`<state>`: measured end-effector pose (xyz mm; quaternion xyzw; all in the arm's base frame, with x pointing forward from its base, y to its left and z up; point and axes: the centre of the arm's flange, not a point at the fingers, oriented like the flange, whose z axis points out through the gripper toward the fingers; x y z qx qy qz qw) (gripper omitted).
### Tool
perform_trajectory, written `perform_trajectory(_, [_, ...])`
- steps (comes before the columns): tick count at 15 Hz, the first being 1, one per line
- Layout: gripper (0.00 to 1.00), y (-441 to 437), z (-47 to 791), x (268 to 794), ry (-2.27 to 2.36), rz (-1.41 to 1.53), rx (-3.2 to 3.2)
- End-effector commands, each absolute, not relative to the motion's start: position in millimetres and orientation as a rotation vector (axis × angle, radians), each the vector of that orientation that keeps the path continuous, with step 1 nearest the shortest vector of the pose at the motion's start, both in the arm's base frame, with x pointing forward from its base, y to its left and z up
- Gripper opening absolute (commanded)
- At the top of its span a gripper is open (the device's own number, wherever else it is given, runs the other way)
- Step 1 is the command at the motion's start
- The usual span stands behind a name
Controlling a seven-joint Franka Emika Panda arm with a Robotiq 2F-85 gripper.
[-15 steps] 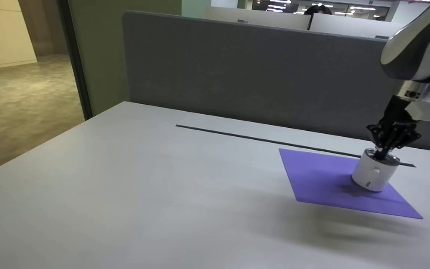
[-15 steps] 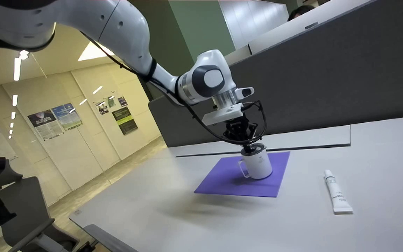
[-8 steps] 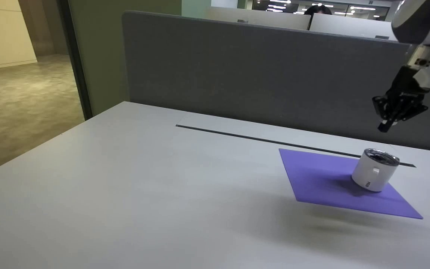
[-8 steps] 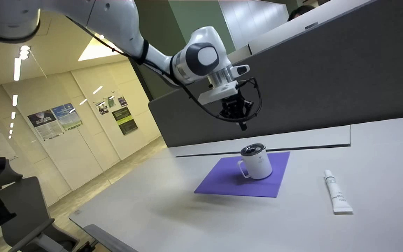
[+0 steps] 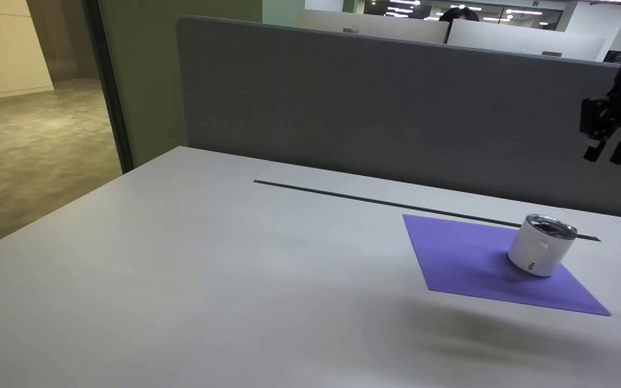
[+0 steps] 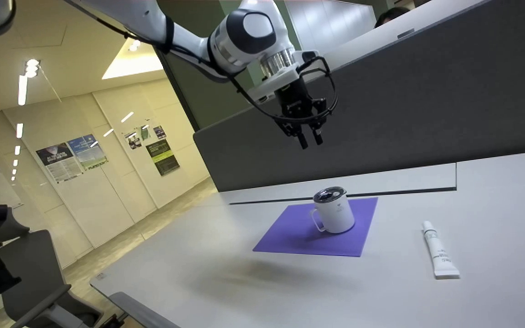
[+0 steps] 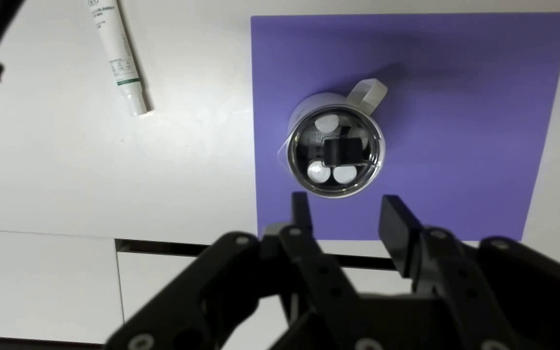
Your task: Open the sliding lid on the top of the travel mug
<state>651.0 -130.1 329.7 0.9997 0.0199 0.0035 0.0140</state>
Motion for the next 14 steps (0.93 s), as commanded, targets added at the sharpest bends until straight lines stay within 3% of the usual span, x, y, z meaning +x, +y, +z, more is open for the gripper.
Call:
perform_trajectory(1, [0.75, -137.2, 344.8, 646.3, 0.019, -0.012, 3.097])
perform_trajectory(5, [0.99, -141.2, 344.3, 644.1, 0.01, -0.016, 3.097])
perform_trajectory(14, [1.0, -139.4, 331.0, 647.0, 0.052, -0.014, 3.1])
